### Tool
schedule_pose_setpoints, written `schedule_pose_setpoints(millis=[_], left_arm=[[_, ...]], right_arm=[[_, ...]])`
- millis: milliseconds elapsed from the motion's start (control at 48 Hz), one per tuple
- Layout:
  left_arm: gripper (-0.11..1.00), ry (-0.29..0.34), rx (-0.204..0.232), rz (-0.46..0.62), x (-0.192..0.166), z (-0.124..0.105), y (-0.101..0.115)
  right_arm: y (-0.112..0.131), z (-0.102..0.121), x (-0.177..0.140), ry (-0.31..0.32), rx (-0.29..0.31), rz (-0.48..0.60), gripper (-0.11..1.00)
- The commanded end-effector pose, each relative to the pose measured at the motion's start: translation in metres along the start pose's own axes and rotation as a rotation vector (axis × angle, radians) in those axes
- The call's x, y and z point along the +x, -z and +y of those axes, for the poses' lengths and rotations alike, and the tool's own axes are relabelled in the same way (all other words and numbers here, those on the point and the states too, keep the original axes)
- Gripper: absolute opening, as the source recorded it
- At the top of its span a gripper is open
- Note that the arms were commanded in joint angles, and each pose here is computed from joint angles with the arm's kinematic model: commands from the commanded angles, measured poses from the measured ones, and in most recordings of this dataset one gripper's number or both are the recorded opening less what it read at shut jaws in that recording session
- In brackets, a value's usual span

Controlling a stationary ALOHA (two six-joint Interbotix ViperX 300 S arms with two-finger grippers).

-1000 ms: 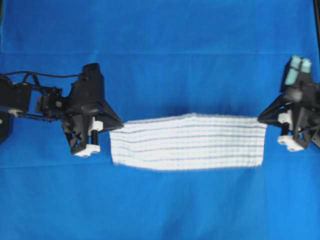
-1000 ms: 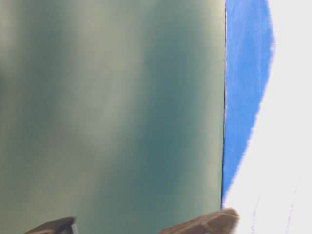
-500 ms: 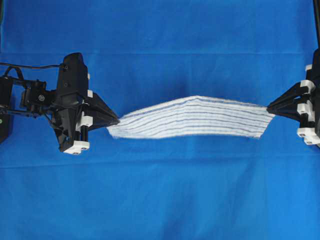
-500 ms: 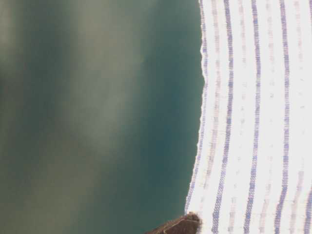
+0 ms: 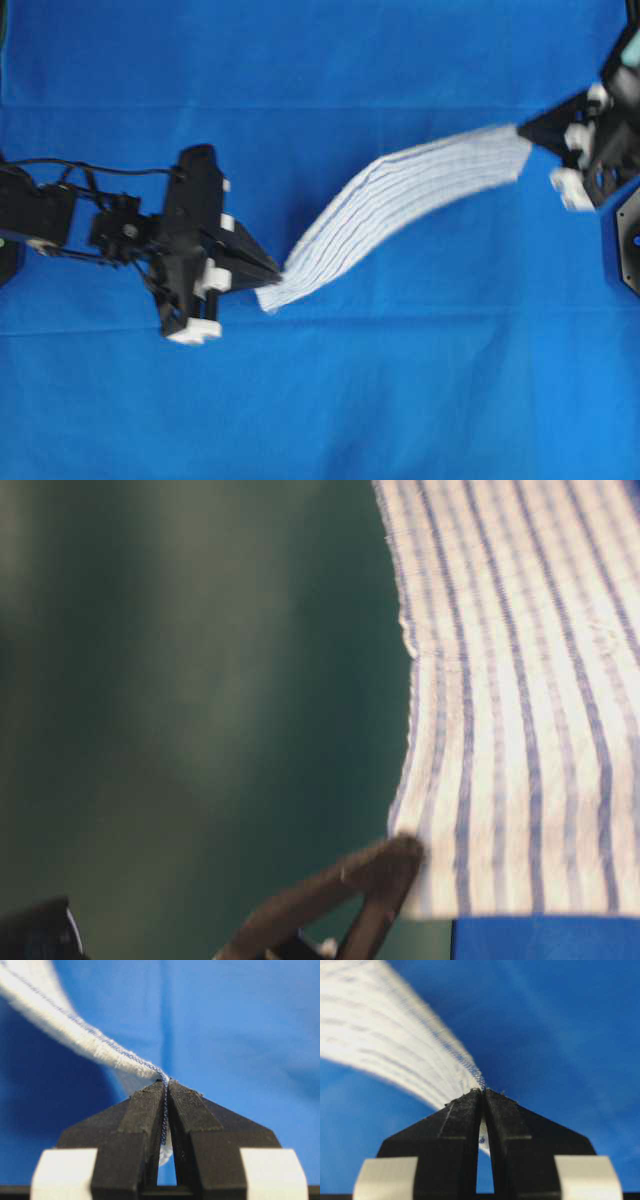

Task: Fold the blue towel.
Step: 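Lift the strip and rotate it vertical, right gripper moving to the top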

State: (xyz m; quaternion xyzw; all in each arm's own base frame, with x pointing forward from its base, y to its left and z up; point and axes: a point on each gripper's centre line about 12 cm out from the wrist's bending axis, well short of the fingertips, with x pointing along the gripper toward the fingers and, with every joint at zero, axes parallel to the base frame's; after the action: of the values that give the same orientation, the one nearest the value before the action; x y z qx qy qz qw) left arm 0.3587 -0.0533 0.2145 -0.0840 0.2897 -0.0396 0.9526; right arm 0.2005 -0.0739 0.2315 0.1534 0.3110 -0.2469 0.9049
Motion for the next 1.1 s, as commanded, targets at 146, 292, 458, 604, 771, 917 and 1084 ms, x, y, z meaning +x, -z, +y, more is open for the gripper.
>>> schedule_pose_setpoints(millis=[146,292,458,604,771,917,1084], left_arm=[[0.01,0.034,0.016,-0.071,0.027,-0.015,-0.025],[0.01,0.04,0.023,-0.079,0.045,-0.019,-0.035],[0.01,0.043,0.026,-0.094,0.062,-0.022,-0.046],[0.01,0.044,0.026,-0.099,0.072,-0.024,-0.051],[0.01,0.05,0.028,-0.11,0.082,-0.027,-0.055],[0.01,0.053,0.03,-0.125,0.085,-0.029,-0.06],[0.01,0.061,0.03,-0.164,0.093,-0.031,-0.071]], right_arm=[[-0.03,-0.025,0.018,0.093,0.042,-0.058,0.05],[-0.046,-0.031,0.036,0.097,0.049,-0.085,0.05],[-0.064,-0.031,0.06,0.095,0.029,-0.087,0.05],[-0.078,-0.029,0.081,0.102,0.001,-0.072,0.05],[-0.088,-0.029,0.093,0.11,-0.022,-0.066,0.05],[-0.091,-0.031,0.095,0.118,-0.026,-0.069,0.05],[-0.085,-0.037,0.089,0.133,-0.019,-0.066,0.05]])
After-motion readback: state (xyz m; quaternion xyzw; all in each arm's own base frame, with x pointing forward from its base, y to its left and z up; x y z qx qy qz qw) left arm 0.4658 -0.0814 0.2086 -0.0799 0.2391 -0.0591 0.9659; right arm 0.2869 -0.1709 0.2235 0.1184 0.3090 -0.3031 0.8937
